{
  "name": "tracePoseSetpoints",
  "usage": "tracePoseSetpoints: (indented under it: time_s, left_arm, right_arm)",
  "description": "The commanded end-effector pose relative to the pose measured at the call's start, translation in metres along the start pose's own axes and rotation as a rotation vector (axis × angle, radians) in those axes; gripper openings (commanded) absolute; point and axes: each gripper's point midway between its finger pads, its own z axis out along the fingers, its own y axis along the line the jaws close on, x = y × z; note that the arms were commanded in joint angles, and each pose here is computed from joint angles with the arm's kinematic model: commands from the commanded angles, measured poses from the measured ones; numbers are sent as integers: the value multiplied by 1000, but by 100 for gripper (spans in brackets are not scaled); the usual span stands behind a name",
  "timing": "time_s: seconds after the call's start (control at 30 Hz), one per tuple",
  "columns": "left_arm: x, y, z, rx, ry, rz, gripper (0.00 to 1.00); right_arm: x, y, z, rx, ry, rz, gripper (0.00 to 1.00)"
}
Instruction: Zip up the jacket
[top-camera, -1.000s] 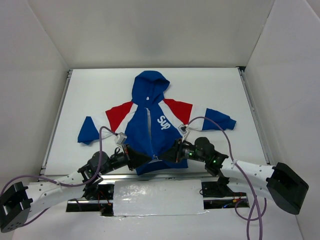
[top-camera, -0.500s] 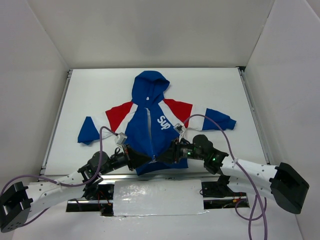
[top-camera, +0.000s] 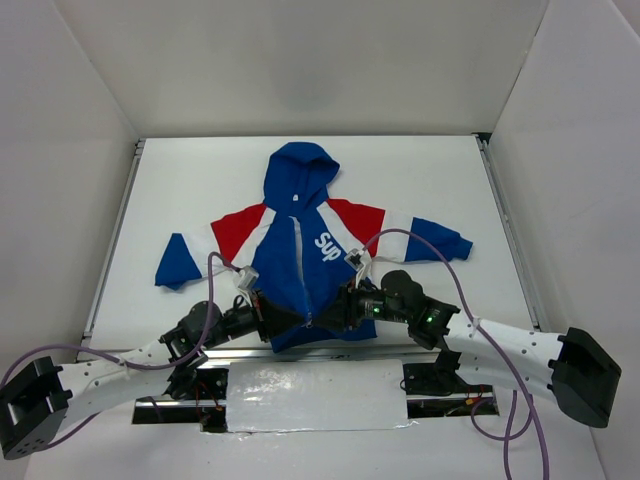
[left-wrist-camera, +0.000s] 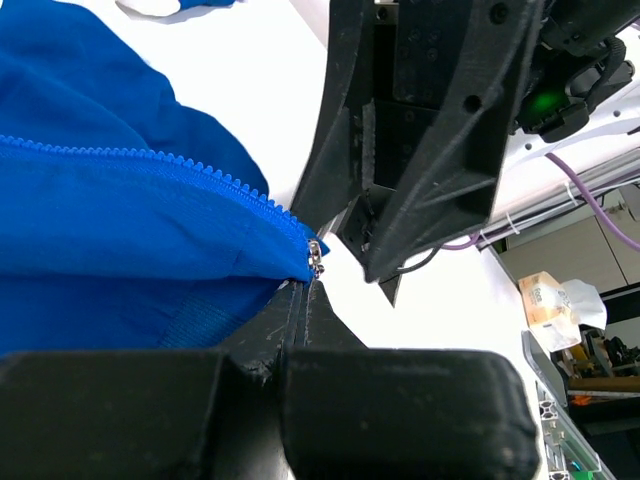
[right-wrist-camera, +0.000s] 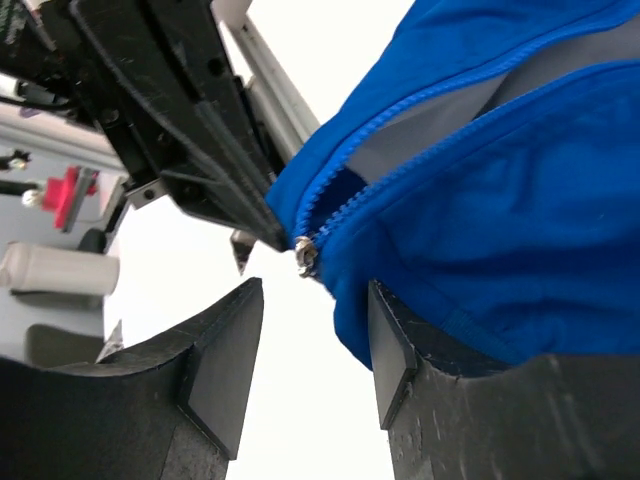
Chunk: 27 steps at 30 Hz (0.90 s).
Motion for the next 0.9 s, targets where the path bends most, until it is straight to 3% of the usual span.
tracePoseSetpoints:
  time_s: [0.0, 0.17, 0.4, 0.57, 0.87]
  left_arm:
    - [28, 16, -16, 17, 30, 33, 0]
    - [28, 16, -18, 19, 25, 32, 0]
    - [29, 15, -19, 26, 24, 31, 0]
    - [29, 16, -20, 21, 21, 30, 0]
    - [30, 19, -21, 10, 19, 26, 0]
  right_arm:
    - [-22, 4, 1, 30, -62, -60, 53]
    - [-20, 17, 3, -70, -71, -44, 36]
    - [-23, 34, 5, -170, -80, -42, 36]
    - [-25, 38, 3, -188, -86, -48, 25]
    - [-24, 40, -6, -211, -107, -64, 29]
